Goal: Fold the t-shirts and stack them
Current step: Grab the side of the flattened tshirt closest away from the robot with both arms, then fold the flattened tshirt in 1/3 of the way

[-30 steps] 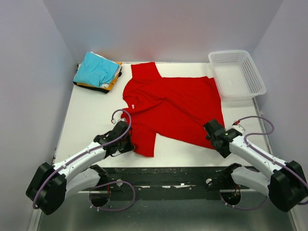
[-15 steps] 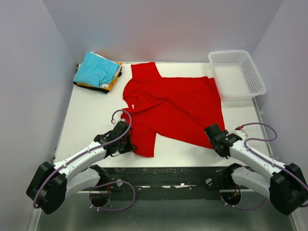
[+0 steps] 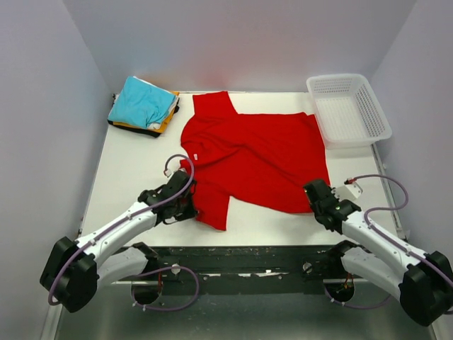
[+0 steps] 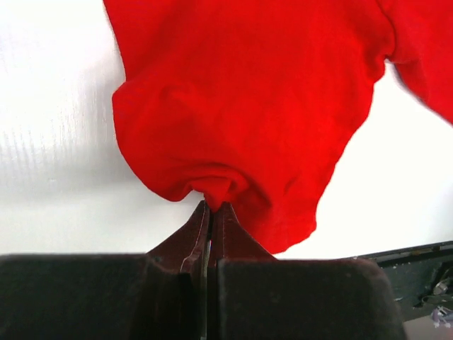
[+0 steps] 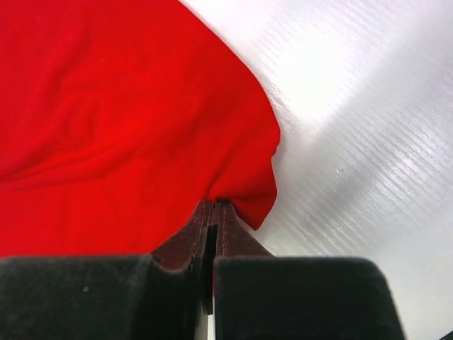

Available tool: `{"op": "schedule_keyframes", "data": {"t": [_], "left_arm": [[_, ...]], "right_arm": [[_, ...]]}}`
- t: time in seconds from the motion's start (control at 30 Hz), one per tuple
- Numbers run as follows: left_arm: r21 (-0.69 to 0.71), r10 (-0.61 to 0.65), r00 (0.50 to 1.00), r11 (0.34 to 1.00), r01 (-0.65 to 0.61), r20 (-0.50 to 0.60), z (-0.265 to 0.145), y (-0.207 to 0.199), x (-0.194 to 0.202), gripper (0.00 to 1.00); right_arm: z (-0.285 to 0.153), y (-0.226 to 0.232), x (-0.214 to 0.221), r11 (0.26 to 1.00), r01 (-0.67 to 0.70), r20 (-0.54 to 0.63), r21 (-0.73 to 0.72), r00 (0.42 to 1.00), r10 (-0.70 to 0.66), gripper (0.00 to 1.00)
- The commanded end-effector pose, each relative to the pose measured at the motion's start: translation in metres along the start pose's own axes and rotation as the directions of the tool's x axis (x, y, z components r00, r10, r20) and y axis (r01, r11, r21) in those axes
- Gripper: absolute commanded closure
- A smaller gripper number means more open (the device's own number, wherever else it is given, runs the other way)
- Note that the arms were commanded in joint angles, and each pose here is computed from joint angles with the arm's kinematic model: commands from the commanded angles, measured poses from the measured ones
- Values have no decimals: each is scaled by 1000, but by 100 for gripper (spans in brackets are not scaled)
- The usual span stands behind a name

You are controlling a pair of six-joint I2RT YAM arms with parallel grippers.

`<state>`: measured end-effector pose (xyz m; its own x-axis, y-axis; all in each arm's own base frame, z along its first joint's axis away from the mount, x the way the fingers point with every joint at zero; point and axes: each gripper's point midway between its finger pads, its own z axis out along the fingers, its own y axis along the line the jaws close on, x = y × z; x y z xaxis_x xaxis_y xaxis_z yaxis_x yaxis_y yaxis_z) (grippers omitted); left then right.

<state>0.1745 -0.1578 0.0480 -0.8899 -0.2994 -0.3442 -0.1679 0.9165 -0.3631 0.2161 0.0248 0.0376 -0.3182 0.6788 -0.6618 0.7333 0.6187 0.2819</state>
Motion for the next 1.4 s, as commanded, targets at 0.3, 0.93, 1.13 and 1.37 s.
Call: {"op": "schedule_keyframes", "data": {"t": [0.3,0.93,1.13,1.37], "left_arm": [[-77,-156,980,986,147,-125,-54,39,64,100],[49,-39,988,998,47,-151,-90,11,109,100],[190,18,999,982,-12,-29,-89,-28,85,100],[357,-9,986,932,-52,166,-97,-57,31,100]], "right_arm": [[-50,13,-13,976,188,-129,-111,971,-202,99],[-95,7,-38,977,97,-141,-191,982,-125,99],[-90,18,-43,970,100,-98,-220,987,-124,99],[-63,31,-41,975,123,-31,-185,991,-131,99]]}}
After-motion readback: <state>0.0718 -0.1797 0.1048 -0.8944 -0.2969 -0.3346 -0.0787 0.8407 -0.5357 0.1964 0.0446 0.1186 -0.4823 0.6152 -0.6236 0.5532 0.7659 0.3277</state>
